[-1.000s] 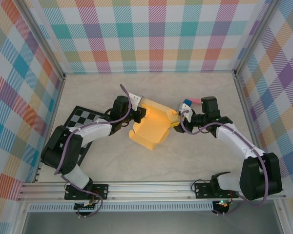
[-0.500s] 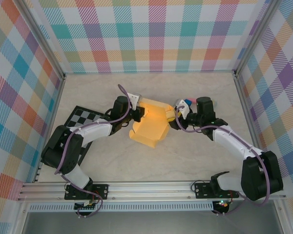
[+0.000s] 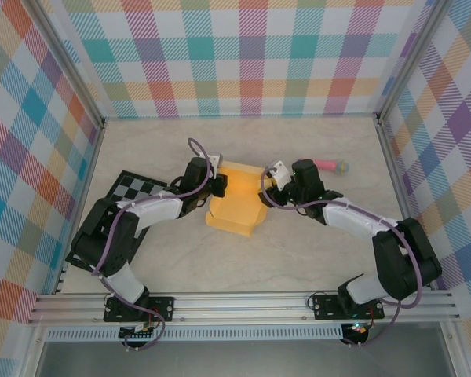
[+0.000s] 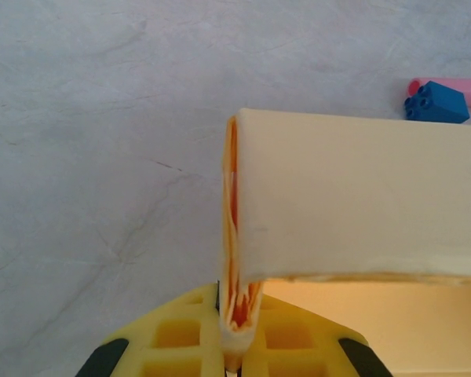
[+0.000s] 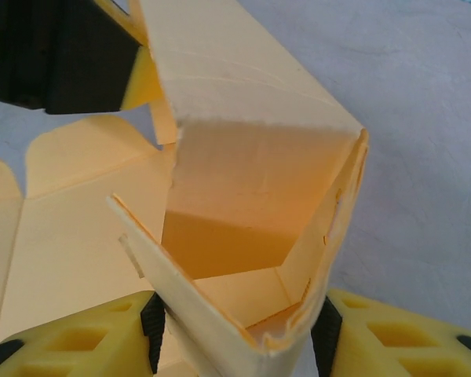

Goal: Fold the paper box

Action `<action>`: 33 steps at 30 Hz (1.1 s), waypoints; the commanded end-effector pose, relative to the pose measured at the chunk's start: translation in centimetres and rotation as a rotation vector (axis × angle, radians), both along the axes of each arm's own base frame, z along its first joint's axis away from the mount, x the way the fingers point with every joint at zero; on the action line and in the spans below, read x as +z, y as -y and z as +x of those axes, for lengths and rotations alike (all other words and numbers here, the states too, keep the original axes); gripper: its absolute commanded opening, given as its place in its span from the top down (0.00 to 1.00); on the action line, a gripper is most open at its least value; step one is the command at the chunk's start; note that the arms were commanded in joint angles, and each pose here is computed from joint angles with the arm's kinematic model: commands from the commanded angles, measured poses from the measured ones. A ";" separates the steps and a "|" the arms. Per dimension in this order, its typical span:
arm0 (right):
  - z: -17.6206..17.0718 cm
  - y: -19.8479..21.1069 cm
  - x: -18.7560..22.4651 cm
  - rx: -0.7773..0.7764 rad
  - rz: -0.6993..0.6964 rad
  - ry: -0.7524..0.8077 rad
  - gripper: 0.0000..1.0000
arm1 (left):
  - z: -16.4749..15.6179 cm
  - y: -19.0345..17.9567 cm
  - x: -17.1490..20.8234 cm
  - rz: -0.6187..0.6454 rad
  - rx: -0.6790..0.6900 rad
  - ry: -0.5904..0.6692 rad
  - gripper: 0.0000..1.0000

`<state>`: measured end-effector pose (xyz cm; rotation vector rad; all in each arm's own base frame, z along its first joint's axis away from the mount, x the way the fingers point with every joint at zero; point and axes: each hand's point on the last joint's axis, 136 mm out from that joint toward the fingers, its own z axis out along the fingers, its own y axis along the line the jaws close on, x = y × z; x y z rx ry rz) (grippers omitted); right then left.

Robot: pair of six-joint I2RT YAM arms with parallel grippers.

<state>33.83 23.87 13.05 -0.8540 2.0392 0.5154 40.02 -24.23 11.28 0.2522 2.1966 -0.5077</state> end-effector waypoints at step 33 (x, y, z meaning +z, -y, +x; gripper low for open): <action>1.2 -3.8 -1.8 0.033 0.125 0.017 0.40 | -1.4 0.2 -2.2 0.159 0.355 0.041 1.00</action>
